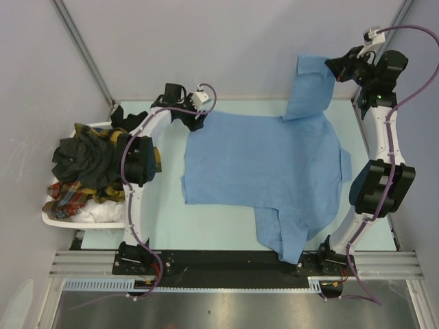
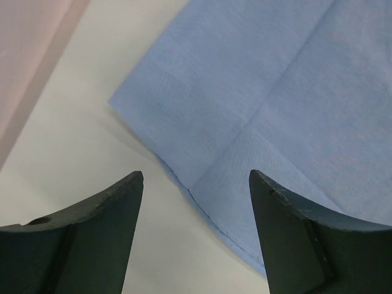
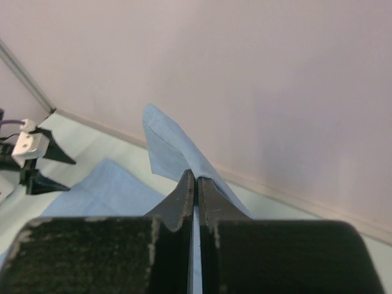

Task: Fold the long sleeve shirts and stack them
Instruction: Fold the shirt

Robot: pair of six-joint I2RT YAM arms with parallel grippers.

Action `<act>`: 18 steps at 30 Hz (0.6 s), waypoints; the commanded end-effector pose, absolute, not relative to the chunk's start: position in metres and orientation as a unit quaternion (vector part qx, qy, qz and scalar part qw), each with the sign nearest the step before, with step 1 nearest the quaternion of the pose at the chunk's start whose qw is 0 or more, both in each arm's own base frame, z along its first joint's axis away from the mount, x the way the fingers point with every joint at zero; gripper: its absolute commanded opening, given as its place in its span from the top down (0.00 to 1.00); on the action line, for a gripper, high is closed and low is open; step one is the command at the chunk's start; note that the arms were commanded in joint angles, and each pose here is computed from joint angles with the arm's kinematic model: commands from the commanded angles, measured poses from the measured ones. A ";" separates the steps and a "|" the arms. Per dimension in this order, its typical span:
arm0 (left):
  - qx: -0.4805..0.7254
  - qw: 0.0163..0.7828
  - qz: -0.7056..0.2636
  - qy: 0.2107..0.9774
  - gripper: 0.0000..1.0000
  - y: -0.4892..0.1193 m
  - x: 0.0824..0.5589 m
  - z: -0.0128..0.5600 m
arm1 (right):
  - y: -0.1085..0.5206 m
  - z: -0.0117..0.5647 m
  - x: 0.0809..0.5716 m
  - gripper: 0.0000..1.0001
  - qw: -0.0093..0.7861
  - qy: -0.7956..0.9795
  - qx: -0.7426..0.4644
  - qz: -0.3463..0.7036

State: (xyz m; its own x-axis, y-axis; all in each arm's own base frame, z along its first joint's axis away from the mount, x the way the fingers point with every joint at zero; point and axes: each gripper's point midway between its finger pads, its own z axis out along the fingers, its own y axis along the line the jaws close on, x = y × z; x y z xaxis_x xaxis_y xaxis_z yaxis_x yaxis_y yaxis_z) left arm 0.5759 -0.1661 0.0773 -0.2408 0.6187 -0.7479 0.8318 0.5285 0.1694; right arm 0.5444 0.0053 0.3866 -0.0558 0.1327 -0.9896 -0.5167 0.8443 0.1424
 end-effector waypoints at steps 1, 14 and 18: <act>0.456 0.491 -0.121 0.732 0.24 -0.173 0.592 0.166 | -0.003 0.469 0.544 1.00 0.763 0.603 -0.147 0.183; 0.489 0.490 -0.111 0.713 0.20 -0.169 0.572 0.191 | 0.035 0.493 0.448 1.00 0.732 0.609 -0.214 0.218; 0.508 0.474 -0.117 0.710 0.21 -0.167 0.553 0.183 | 0.047 0.455 0.386 1.00 0.702 0.641 -0.238 0.199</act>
State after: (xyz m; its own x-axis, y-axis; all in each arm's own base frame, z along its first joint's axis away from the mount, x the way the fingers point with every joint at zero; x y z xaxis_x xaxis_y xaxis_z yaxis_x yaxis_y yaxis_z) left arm 0.5766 -0.1657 0.1497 -0.1223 0.6047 -0.7870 0.8065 0.5227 0.2763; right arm 0.4550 0.0289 0.4507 0.0479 0.0941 -0.9944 -0.5507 0.8331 0.0523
